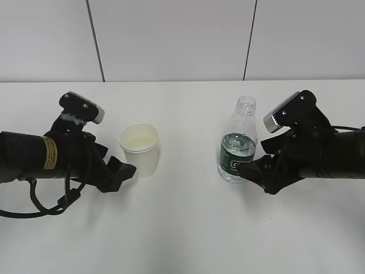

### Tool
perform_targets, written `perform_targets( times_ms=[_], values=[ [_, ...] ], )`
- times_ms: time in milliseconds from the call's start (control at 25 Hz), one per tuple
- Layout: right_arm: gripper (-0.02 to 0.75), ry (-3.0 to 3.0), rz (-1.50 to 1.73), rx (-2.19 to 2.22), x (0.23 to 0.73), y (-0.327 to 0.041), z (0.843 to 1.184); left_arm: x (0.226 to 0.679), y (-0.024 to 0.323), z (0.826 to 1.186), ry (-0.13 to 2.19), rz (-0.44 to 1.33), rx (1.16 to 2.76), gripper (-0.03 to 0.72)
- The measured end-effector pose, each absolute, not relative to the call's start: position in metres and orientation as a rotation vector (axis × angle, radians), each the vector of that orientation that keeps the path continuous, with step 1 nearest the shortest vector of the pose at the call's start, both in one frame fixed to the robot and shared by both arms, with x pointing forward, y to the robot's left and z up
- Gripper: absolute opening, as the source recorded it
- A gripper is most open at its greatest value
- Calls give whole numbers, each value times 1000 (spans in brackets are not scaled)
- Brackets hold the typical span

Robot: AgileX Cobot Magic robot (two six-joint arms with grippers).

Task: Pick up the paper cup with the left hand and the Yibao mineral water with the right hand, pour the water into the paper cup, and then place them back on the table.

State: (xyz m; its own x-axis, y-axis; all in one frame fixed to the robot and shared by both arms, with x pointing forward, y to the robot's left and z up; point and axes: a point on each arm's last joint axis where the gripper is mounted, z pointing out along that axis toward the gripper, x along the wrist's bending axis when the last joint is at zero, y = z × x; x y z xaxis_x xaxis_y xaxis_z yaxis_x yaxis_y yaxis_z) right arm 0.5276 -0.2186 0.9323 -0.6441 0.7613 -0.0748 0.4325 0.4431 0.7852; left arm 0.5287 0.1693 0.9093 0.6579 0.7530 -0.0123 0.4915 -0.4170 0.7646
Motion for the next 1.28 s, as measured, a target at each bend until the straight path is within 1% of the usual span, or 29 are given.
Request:
perform_targets(
  times_ms=[80,320,680,880,1040,1280],
  values=[
    [615,2294,1064,1011,525,-218,935,527,170,916,961,431,2090,573],
    [605,2316,1049,1028,517,-220,948,521,176,928,993,454,2156,573],
    [594,2335,1054,1046,498,-223,979,514,179,963,1033,486,2045,557],
    [594,2300,1146,1142,487,-222,995,511,180,970,995,502,2054,557],
    [594,2271,1190,1129,481,-221,1007,509,181,979,969,527,2040,557],
    [594,2141,1144,1121,487,-229,1024,503,182,995,917,577,2018,550]
  ],
)
